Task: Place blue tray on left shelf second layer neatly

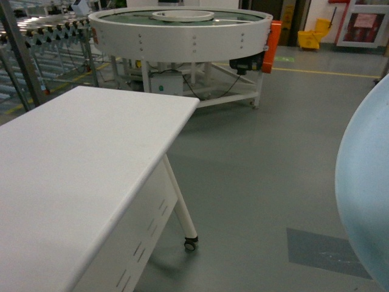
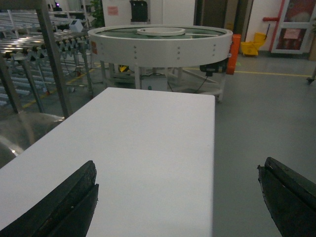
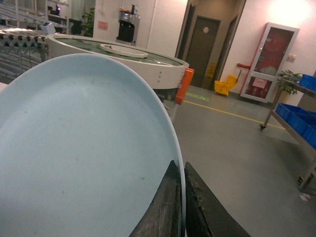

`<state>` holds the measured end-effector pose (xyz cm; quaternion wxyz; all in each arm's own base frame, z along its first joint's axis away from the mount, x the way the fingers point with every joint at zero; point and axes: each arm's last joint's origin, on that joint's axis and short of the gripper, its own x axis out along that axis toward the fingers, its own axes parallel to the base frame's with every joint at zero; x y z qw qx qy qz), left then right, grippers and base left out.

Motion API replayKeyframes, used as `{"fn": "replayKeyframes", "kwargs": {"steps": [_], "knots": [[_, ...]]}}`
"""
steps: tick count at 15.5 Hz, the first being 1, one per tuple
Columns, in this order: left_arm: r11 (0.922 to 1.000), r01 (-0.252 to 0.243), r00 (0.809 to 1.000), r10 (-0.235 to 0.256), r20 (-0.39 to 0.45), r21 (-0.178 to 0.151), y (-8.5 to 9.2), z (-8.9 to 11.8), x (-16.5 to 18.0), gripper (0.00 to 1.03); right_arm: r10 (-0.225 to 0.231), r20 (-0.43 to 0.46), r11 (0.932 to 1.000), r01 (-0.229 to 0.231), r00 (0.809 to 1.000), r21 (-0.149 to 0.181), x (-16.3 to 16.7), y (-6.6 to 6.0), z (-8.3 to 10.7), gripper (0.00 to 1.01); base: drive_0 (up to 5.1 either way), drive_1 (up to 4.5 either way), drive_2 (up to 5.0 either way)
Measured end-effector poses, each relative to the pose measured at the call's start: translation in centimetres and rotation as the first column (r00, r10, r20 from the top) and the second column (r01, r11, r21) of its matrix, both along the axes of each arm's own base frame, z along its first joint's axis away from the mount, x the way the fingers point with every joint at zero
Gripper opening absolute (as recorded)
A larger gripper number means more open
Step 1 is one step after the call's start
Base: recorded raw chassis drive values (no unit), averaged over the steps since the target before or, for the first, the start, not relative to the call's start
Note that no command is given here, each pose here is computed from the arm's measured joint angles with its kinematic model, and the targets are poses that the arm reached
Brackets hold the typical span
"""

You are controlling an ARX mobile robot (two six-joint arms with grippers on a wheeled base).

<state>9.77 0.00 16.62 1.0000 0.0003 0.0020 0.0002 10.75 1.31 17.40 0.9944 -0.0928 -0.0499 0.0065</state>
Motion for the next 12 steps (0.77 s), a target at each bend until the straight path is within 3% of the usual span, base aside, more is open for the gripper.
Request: {"fn": "replayKeyframes", "kwargs": {"steps": [12], "knots": [[1.0, 0.0, 1.0, 0.0, 0.0, 0.0, 0.0, 0.0, 0.0, 0.98, 0.0, 0.0, 1.0, 0.0, 1.0, 0.0, 0.0, 0.0, 0.0, 0.02, -1.6, -1.57, -1.6]]}}
